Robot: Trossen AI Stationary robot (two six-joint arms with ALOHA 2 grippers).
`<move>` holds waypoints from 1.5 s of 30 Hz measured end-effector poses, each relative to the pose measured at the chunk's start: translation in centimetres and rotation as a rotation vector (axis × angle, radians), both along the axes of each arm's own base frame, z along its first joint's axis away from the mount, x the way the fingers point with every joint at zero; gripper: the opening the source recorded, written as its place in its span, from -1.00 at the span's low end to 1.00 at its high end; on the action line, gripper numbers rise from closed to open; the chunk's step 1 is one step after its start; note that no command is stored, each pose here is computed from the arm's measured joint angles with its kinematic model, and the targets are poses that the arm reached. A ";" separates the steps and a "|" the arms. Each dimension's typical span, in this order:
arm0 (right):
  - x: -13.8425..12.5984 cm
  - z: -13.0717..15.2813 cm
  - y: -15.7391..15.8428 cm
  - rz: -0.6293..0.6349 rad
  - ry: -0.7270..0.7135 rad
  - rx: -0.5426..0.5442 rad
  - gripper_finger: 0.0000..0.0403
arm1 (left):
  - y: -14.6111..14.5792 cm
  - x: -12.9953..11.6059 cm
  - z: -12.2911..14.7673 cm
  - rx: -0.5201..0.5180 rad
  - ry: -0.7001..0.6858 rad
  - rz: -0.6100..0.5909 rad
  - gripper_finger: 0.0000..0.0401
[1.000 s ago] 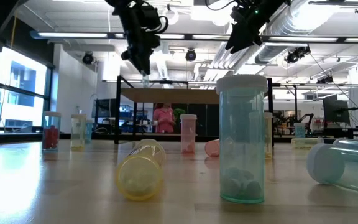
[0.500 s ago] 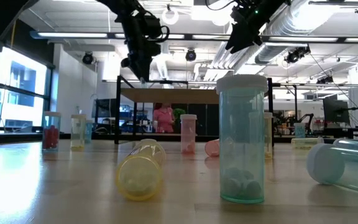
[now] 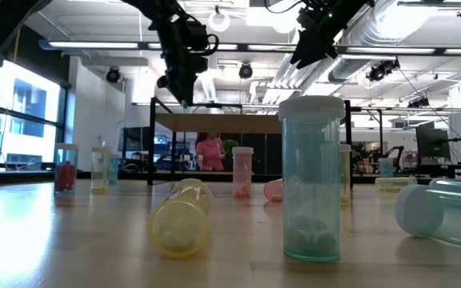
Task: Pick and place medicine bottles onto shelf by color
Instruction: Put the green pill bottle on the shelf, then put the pink pill bottle on the shelf
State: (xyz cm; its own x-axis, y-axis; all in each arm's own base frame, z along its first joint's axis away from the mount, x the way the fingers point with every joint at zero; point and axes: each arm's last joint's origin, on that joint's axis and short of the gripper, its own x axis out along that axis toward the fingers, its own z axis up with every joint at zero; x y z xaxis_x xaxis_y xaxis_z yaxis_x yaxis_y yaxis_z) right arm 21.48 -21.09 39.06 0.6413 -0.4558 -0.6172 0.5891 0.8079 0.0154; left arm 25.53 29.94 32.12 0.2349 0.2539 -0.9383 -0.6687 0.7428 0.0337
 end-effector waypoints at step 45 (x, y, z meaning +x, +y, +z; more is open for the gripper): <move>0.9 -1.0 2.3 0.116 0.118 0.060 -0.14 | -4.9 -2.1 7.1 0.070 -0.180 -0.145 -0.14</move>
